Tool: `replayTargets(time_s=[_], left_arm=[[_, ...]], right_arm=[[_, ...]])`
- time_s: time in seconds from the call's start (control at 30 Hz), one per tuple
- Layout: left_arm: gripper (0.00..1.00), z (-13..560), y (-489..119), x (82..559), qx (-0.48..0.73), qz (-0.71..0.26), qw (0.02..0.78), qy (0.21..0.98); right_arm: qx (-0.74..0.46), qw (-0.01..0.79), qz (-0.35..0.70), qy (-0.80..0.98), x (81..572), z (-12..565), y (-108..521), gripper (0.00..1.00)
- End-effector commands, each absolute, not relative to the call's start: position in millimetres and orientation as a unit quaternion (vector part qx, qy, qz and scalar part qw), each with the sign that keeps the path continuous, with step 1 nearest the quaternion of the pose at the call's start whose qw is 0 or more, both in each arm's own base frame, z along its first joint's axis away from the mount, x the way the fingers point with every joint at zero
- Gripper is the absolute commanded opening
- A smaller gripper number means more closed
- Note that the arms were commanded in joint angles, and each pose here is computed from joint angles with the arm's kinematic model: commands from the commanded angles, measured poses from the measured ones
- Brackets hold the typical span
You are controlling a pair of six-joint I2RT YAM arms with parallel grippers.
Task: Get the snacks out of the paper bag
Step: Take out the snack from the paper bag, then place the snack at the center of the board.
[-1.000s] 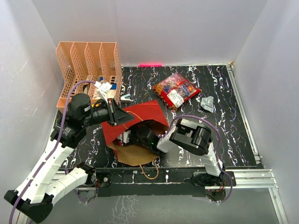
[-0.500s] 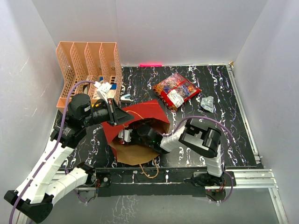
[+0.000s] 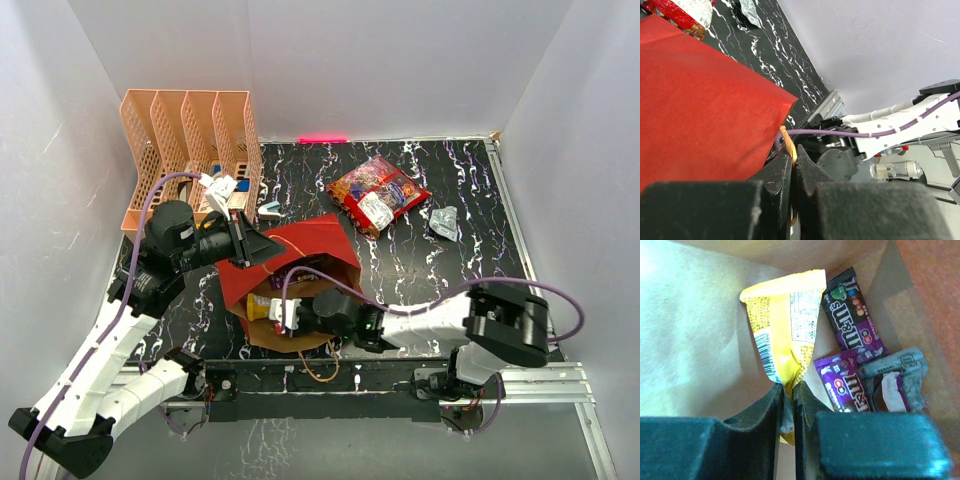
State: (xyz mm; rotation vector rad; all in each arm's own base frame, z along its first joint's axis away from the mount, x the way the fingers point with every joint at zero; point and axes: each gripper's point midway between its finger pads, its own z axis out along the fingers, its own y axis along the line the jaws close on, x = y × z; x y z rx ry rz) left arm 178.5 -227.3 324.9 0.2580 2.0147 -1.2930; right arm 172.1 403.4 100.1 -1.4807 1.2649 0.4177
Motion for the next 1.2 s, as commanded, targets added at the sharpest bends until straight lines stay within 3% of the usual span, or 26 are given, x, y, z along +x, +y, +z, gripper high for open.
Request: replayTargets(time_s=[0.0, 0.2, 0.6, 0.83, 1.03, 1.17], left_arm=[[0.0, 338.2, -224.7, 177.7, 0.107, -0.503, 0.386, 0.766], [0.0, 336.0, -221.8, 181.9, 0.102, -0.491, 0.395, 0.77], [0.0, 326.2, -218.6, 187.6, 0.09, -0.473, 0.393, 0.783], [0.0, 324.6, -217.3, 188.6, 0.087, -0.469, 0.394, 0.786], [0.0, 322.0, -216.5, 189.7, 0.085, -0.464, 0.393, 0.789], [0.0, 322.6, -217.4, 191.0, 0.085, -0.464, 0.391, 0.791]], right_arm=[[-0.588, 0.552, 0.188, 0.56, 164.8, 128.9, 381.7, 0.07], [-0.599, 0.524, 0.182, 0.577, 148.5, 142.1, 338.3, 0.07], [-0.581, 0.512, 0.209, 0.597, 121.5, 251.2, 276.6, 0.07], [-0.507, 0.596, 0.167, 0.6, 144.0, 320.1, 243.4, 0.07], [-0.279, 0.734, 0.058, 0.617, 202.3, 381.5, 193.6, 0.07], [-0.191, 0.765, -0.024, 0.614, 229.2, 390.0, 176.4, 0.07]])
